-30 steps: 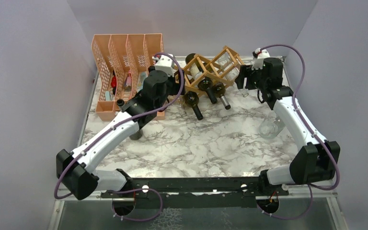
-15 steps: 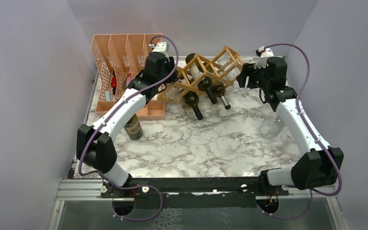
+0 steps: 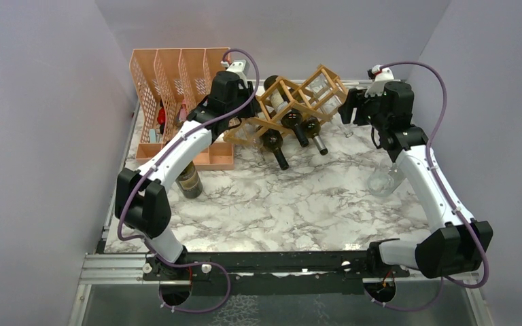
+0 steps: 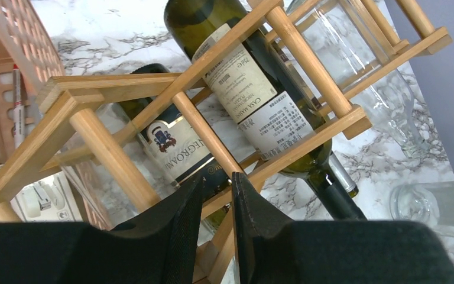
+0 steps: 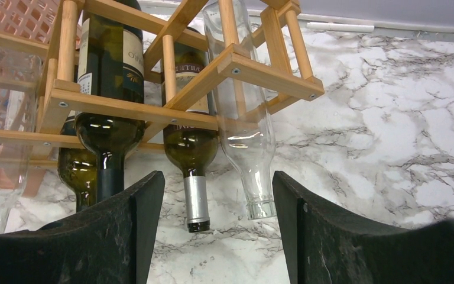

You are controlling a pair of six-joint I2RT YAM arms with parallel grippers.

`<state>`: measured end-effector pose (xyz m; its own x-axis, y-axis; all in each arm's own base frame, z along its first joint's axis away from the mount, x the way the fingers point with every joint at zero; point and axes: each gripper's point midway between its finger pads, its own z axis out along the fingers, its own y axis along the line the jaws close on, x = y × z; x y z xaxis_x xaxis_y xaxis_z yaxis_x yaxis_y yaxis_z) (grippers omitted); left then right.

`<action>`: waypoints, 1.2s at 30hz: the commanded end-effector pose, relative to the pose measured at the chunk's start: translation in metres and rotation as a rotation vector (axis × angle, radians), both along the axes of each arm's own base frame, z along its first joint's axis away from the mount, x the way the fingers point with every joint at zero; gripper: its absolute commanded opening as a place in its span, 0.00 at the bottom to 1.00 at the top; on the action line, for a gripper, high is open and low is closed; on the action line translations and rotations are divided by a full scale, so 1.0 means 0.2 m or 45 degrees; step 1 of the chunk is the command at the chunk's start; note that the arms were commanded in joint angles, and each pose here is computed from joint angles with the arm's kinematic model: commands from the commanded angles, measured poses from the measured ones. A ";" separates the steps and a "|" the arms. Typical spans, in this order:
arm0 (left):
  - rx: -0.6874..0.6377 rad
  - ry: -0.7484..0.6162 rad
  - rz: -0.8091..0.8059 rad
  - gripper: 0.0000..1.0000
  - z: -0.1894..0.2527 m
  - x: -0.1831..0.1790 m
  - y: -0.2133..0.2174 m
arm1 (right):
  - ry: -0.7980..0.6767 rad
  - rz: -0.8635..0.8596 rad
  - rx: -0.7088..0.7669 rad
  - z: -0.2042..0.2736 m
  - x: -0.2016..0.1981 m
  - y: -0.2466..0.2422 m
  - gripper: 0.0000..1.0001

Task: Put the wine bottle on the wine rack

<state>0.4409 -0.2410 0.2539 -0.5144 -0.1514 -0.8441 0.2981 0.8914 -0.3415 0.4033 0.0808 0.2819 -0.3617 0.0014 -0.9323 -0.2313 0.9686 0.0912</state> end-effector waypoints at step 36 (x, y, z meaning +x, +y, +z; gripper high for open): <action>0.054 -0.247 -0.076 0.58 0.45 -0.26 0.15 | 0.171 0.208 -0.074 -0.17 0.58 0.16 0.39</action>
